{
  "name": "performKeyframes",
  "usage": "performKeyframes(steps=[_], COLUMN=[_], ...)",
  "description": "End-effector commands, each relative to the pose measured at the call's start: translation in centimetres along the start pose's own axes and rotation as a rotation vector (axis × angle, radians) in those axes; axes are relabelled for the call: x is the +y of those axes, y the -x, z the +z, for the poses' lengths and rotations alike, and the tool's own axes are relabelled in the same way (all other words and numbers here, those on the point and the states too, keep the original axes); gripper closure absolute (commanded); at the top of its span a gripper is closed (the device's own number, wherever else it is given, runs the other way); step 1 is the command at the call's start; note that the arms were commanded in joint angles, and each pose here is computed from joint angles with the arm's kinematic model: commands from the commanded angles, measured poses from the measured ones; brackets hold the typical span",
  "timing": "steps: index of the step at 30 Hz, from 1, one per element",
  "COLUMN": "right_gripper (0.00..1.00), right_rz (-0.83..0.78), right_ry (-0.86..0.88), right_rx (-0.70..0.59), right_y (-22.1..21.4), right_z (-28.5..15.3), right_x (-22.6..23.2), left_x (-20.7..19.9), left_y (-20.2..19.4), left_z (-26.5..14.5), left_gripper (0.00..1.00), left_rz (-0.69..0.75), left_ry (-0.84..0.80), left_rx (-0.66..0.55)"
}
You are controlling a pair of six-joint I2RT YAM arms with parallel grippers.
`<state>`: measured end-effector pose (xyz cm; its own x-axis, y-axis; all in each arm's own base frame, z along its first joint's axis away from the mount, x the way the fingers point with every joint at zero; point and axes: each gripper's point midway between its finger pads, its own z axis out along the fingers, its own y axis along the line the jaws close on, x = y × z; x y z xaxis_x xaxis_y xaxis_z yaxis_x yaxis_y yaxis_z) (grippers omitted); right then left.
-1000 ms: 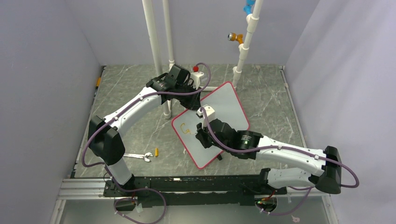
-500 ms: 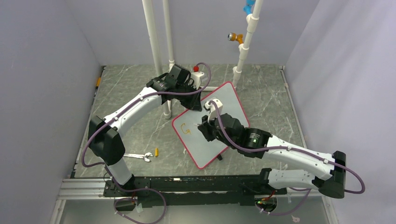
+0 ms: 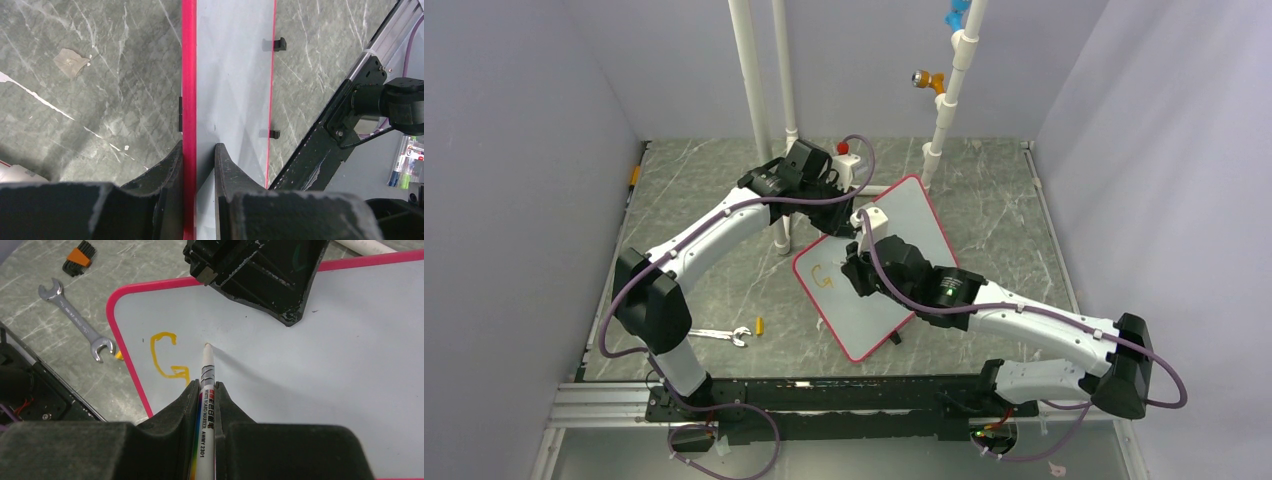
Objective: Write a sentence on the whiteboard
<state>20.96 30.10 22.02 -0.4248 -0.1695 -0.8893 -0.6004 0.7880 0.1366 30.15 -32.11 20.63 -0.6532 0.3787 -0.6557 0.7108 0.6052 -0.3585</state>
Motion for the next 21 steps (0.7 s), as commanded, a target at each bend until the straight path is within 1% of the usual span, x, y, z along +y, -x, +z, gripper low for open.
performKeyframes(steps=[1,9,17,21], right_gripper=[1.0,1.0,1.0,1.0], right_rz=[0.014,0.018,0.039,0.046], right_ry=[0.06,0.081,0.069,0.057], right_rx=[-0.057,-0.013,0.035,0.04], right_y=[2.3,0.7,-1.9,-2.4], right_z=[0.2,0.2,-0.3,-0.6], right_x=[1.4,1.6,0.8,0.4], left_x=[1.8,1.9,2.1,2.0], left_y=[-2.1,-2.0,-1.9,-1.9], left_z=[0.5,0.6,0.7,0.6], left_gripper=[1.0,1.0,1.0,1.0], left_rz=[0.065,0.068,0.066,0.068], left_ry=[0.098,0.105,0.11,0.108], left_rx=[0.064,0.066,0.067,0.066])
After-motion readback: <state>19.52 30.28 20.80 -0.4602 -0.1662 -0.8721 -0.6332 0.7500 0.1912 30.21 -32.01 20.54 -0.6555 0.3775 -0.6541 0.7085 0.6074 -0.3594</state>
